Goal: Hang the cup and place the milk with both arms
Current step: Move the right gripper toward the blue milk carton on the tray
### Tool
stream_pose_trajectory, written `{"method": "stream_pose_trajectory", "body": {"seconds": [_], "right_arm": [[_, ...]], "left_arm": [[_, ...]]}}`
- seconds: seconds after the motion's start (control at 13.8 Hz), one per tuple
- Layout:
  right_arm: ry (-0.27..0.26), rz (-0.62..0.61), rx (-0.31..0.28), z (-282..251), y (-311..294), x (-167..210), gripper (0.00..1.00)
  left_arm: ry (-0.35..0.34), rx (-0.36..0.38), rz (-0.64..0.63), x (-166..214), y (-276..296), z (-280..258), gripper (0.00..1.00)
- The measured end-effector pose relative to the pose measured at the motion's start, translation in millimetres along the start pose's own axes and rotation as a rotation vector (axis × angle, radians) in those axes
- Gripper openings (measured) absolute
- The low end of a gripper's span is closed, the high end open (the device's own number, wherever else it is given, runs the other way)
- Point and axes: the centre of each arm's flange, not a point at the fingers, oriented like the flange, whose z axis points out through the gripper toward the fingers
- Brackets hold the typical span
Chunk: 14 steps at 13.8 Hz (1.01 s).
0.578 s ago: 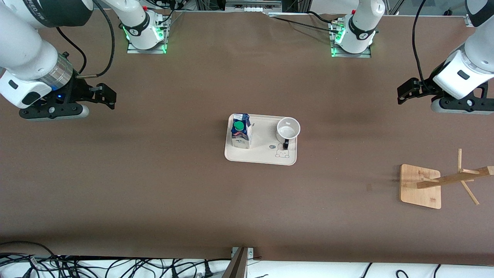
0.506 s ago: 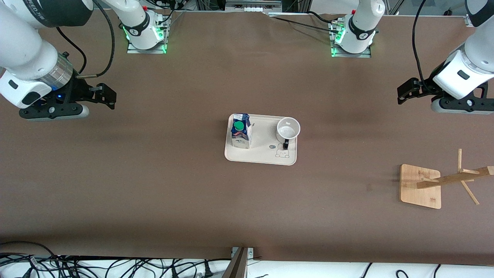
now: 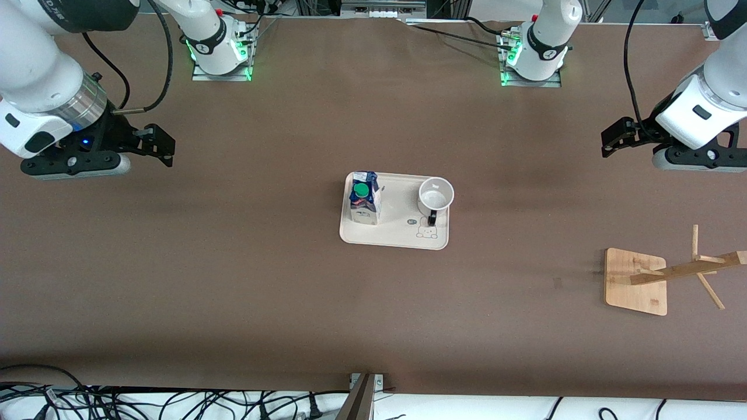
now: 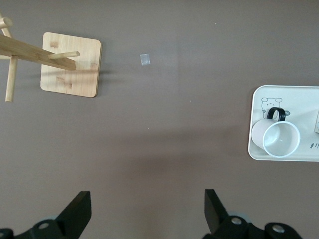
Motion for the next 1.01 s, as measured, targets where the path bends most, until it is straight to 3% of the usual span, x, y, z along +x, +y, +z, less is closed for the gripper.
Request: {"method": "stream_pose_trajectory", "body": {"seconds": [0.58,1.01], "right_arm": [[-0.009,-0.003,-0.001,-5,-2,-3,1.0],[-0.075,-0.056,0.001,16,-36,-5,1.0]], "left_arm": [[0.0,-0.002,-0.002,0,-1,0,1.0],[-0.002,-0.003,-0.003,1,-1,1,1.0]]}}
